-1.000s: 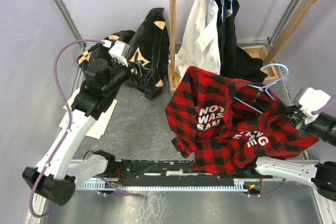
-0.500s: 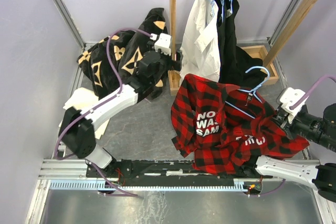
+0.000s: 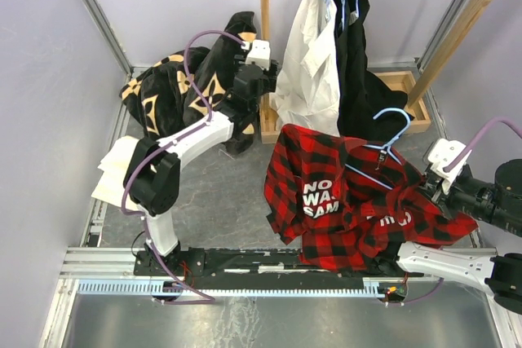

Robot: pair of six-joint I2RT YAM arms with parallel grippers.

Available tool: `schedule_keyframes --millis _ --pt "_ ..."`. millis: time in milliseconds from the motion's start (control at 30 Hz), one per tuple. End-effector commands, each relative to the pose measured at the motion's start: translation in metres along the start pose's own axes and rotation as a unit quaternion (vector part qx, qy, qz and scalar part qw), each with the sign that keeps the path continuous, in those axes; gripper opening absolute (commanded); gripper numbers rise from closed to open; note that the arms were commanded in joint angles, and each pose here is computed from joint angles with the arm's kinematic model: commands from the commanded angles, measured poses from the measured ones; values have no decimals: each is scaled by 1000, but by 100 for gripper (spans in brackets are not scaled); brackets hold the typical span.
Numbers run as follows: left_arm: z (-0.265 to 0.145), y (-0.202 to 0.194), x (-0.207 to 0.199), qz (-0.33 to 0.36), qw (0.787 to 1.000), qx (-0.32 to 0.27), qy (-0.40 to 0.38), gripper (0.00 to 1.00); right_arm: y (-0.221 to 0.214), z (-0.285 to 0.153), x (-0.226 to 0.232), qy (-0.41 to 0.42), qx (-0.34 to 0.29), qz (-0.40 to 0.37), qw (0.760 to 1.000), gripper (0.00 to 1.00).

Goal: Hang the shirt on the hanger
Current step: Move the clothesline to the center of the board, then place the hanger on the clothesline.

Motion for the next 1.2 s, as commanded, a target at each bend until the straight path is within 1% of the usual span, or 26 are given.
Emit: schedule_keyframes --millis 0,133,300,433,567,667,767,833,967,1067,1167 --pt "23 -1 85 -57 996 30 59 74 7 8 6 30 0 -6 1000 0" --pt "35 -16 123 -65 993 67 79 74 9 13 10 44 25 -18 999 0" --pt "38 -27 157 -91 989 83 83 75 8 17 9 35 45 -22 998 0" --pt "34 -29 159 -87 990 84 73 78 6 22 7 -2 65 -17 998 0" --pt "34 -28 158 -84 991 81 63 80 2 34 5 -49 109 -6 993 0" --pt "35 -27 158 -82 992 81 59 80 0 35 4 -64 103 5 993 0" --pt "35 -27 157 -79 992 83 54 81 1 32 -1 -108 89 18 990 0" --pt "35 -28 157 -77 992 85 52 81 2 32 -10 -177 79 23 981 0" --pt "33 -26 157 -77 993 85 44 81 9 33 -20 -283 64 36 956 0" --pt "31 -25 155 -79 993 82 31 82 16 34 -22 -322 54 46 944 0" --pt "31 -25 153 -79 993 84 20 83 22 30 -24 -344 46 52 937 0"
Point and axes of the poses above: each gripper's point midway between its finger pads, its own z axis out along the fingers, its own x axis along the line the jaws close on, y = z × x, the point moved 10 cm from there along -z, back along the fingers, and after that the axes turned 14 degrees about z, right-handed, at the moved point
